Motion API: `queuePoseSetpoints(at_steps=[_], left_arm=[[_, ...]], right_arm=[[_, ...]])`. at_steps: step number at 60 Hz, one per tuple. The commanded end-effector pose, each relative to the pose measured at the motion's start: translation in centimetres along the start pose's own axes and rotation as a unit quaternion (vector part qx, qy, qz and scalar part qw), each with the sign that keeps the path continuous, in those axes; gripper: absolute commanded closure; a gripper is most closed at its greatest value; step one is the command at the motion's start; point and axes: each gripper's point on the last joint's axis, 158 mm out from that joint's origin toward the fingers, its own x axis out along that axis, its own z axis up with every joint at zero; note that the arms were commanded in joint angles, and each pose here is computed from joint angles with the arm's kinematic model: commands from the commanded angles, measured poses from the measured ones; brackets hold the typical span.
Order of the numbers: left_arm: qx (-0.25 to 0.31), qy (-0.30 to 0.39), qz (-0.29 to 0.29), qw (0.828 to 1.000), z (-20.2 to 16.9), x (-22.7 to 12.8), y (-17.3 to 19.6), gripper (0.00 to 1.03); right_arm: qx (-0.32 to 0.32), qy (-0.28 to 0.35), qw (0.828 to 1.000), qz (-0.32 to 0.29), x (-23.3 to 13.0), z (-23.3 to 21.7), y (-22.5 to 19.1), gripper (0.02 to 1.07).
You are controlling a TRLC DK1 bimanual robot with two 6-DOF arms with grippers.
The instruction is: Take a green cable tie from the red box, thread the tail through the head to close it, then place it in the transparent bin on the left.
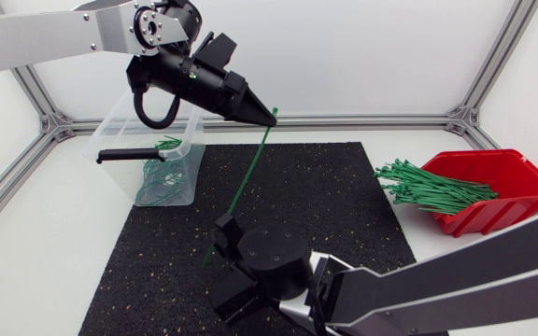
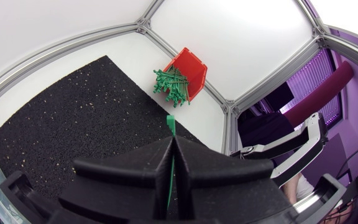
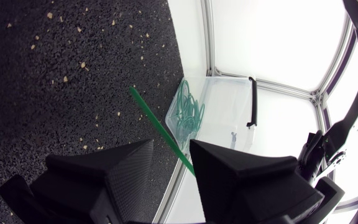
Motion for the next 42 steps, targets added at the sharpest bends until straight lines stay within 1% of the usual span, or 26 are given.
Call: queuePoseSetpoints(at_steps=[1, 12, 14, 18, 20, 37, 42], left_arm=[[0.001, 0.001, -0.007, 1.0, -0.09, -0.06, 0.39, 1.0], [0.0, 0.003, -0.016, 1.0, -0.43, -0.16, -0.18, 1.0], [0.001, 0.003, -0.016, 1.0, -0.43, -0.16, -0.18, 1.0], [0.002, 0.003, -0.017, 1.0, -0.48, -0.14, -0.17, 1.0], [0.002, 0.004, -0.017, 1.0, -0.55, -0.08, -0.1, 1.01], [0.002, 0.002, -0.017, 1.0, -0.58, -0.33, 0.09, 1.0], [0.001, 0.0, -0.019, 1.0, -0.51, -0.42, 0.11, 1.0]], right_arm=[[-0.013, -0.008, 1.0, -0.001, -0.14, 0.43, 0.62, 0.66], [-0.015, -0.009, 1.0, -0.003, 0.2, 0.44, 0.77, 0.66], [-0.017, -0.01, 1.0, -0.003, 0.23, 0.52, 0.86, 0.69], [-0.02, -0.011, 1.0, -0.005, 0.32, 0.65, 0.91, 0.79], [-0.02, -0.012, 1.0, -0.006, 0.39, 0.71, 0.95, 0.81], [-0.025, -0.014, 1.0, -0.01, 0.62, 0.87, 1.15, 0.81], [-0.028, -0.015, 0.999, -0.012, 0.59, 1.01, 1.07, 0.83]])
